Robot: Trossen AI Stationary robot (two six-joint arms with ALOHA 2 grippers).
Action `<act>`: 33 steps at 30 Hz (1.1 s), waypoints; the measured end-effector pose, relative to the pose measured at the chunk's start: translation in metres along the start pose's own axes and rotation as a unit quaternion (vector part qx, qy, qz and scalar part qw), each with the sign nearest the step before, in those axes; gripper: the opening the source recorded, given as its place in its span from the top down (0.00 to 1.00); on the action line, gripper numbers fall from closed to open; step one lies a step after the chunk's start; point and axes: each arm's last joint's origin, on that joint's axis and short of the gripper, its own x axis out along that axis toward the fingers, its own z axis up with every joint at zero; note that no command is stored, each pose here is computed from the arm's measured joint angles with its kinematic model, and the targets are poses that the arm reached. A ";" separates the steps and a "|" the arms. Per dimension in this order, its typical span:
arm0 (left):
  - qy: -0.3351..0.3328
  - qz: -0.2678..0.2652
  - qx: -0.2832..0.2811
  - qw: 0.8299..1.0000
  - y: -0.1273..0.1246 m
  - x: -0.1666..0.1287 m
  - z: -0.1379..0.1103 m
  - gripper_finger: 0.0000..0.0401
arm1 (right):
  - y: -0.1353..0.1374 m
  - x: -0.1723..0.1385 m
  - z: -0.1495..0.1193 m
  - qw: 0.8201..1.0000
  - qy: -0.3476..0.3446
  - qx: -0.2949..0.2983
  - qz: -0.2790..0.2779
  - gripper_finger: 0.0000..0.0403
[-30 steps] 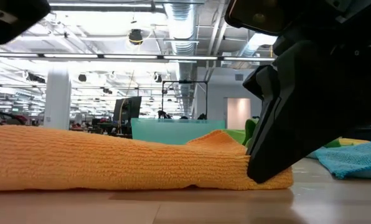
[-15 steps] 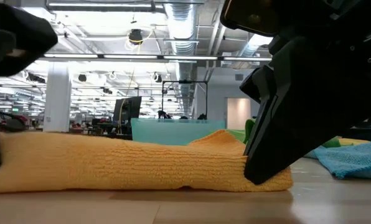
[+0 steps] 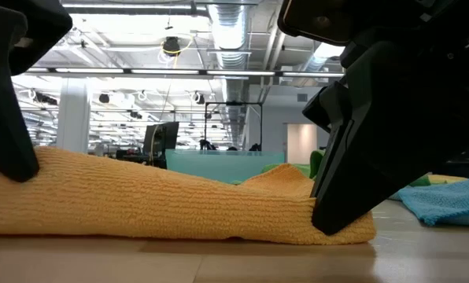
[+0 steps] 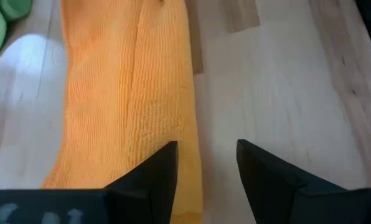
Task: Roll microfiber towels into tight, uniform cylinder then place into a basket
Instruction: Fold the orange towel
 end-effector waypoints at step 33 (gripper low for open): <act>0.132 -0.020 -0.057 0.989 0.034 0.029 -0.007 0.80 | 0.003 -0.001 -0.001 1.000 0.003 -0.020 0.015 0.98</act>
